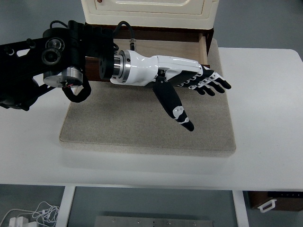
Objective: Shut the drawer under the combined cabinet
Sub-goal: 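Swing the left hand in front of the open drawer's white handle, then press the left hand against the drawer front, pushing it toward the cabinet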
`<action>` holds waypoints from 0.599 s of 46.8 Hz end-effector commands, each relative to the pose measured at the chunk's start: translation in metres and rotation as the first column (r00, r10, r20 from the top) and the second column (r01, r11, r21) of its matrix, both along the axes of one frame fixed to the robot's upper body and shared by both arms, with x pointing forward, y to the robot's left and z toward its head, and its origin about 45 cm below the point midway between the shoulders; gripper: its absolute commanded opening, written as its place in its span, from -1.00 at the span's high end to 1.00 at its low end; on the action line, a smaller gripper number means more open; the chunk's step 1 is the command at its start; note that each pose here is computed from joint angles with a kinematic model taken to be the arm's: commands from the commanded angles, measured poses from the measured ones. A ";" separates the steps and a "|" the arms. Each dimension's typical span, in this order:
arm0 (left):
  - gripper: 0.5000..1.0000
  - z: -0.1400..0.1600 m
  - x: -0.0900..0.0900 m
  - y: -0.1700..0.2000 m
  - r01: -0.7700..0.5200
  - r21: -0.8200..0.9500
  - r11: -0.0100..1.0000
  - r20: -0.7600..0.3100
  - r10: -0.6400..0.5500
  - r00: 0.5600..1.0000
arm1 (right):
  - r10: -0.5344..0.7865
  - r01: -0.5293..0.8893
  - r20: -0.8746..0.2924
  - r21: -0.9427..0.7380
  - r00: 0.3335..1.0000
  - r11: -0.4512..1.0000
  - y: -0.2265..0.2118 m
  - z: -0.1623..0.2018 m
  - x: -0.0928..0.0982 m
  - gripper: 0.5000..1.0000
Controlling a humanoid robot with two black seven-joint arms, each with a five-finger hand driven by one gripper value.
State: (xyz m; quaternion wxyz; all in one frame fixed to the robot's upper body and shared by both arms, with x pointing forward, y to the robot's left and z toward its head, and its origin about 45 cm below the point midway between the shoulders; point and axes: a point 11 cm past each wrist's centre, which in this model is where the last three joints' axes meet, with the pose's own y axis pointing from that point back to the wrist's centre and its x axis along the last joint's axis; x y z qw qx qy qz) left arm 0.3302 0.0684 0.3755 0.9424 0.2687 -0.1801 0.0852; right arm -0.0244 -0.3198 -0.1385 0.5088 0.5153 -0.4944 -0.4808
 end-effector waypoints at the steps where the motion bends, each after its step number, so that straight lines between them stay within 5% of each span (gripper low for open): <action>1: -0.99 -0.013 -0.002 0.005 0.030 0.088 0.996 0.016 -0.031 0.999 | 0.000 0.000 0.000 0.000 1.000 1.000 0.000 0.000 0.000 -0.81; 12: -0.99 -0.051 0.003 0.019 0.005 0.265 0.964 0.026 -0.012 1.000 | 0.000 0.000 0.000 -0.001 1.000 1.000 0.000 0.000 0.000 -0.81; 28: -0.99 -0.058 0.029 0.040 -0.106 0.376 0.920 0.064 0.088 0.994 | 0.000 0.000 0.000 0.000 1.000 1.000 0.000 0.000 0.000 -0.81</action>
